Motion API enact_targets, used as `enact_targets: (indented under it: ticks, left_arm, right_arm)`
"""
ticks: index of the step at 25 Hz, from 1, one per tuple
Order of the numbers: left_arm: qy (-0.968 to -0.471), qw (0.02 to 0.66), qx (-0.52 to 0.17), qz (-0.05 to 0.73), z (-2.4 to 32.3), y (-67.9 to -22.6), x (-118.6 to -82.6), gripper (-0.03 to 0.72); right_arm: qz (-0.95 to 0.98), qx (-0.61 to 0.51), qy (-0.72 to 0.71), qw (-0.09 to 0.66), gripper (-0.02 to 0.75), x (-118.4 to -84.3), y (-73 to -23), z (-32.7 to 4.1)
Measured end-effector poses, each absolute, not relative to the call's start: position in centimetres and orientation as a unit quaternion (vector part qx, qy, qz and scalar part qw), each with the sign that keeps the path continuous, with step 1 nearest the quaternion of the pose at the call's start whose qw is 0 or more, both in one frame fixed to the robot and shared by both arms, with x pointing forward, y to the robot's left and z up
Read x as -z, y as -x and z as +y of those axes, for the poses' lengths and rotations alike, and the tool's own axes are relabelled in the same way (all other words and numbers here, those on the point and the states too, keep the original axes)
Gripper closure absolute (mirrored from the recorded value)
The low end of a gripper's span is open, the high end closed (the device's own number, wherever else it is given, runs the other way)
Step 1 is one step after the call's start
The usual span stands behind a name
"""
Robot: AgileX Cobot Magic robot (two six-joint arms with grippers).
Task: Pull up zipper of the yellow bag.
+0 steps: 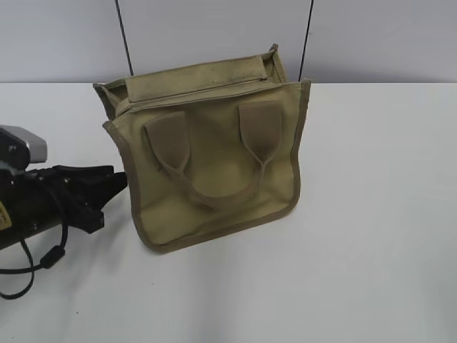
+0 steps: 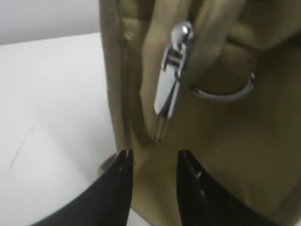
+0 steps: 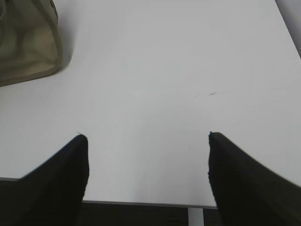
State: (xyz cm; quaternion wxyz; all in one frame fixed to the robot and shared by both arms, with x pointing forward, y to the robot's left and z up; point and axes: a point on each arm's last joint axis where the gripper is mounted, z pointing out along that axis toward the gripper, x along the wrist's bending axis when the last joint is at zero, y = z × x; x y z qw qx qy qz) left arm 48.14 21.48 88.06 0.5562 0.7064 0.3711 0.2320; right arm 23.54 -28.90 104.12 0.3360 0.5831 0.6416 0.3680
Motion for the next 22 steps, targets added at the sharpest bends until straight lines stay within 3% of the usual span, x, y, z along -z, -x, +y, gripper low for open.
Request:
enact_targets:
  ticks: [5,22]
  left_arm:
    - [-0.707,0.58,-0.229,0.334,20.6,-49.8,-88.6,0.442]
    - [-0.71,0.578,-0.199,0.35,19.9,-53.0,-85.1,0.442]
  right_arm:
    - [0.642,-0.368,-0.583,0.336,0.162,-104.1,-23.5,-28.9]
    - [0.642,-0.368,-0.583,0.336,0.162,-104.1,-23.5,-28.9]
